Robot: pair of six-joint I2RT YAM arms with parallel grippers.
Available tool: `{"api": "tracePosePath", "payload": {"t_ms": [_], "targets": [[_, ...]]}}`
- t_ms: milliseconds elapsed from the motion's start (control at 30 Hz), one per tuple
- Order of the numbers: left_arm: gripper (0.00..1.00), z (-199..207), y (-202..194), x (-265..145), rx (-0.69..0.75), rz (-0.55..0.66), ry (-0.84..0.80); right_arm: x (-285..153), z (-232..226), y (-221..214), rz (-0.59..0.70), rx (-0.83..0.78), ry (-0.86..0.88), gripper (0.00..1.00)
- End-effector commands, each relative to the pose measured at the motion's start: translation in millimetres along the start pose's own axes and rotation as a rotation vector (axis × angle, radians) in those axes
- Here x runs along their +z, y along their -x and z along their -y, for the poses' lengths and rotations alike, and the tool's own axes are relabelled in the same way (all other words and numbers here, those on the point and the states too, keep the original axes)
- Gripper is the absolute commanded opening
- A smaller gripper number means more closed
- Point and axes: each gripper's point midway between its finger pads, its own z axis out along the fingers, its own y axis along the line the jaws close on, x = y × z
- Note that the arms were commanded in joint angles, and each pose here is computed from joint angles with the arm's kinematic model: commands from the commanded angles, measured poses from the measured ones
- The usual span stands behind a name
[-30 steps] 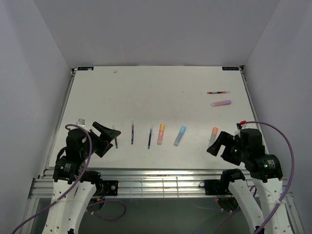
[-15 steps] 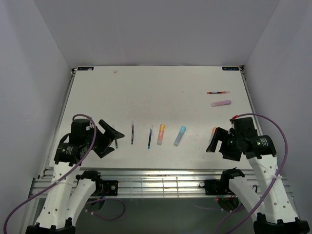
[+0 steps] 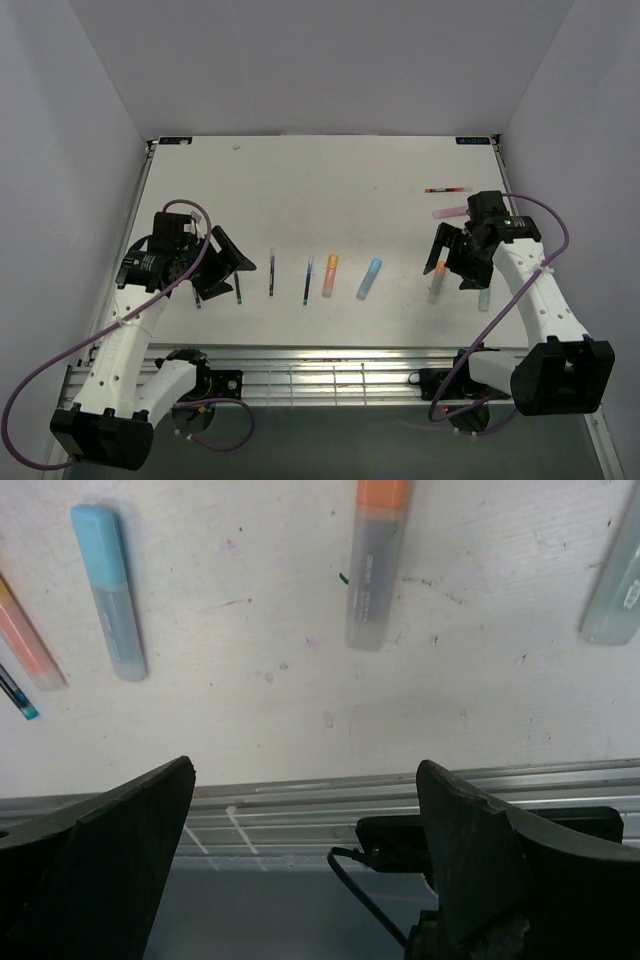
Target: Open the pen caps
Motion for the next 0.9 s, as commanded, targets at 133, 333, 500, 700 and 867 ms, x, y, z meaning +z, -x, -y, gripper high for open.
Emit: {"api": "tracePosePath", "payload": {"t_ms": [133,333,500,700,867], "targets": [[0.80,38,26,-11,0.179,-0.004,-0.081,30,3,42,0.046,-0.003,-0.025,0.95],[0.77,58,35,-2,0.215,-0.063,-0.134,61,2,34,-0.003,0.011,0.005,0.87],[0.76,69,35,2,0.201,-0.096,-0.170,73,11,30,-0.014,0.014,-0.034,0.79],[0.75,74,33,6,0.182,-0.127,-0.181,91,22,18,-0.038,0.029,-0.068,0.75],[0.74,76,32,4,0.180,-0.128,-0.191,105,26,10,-0.073,0.038,-0.080,0.71]]}}
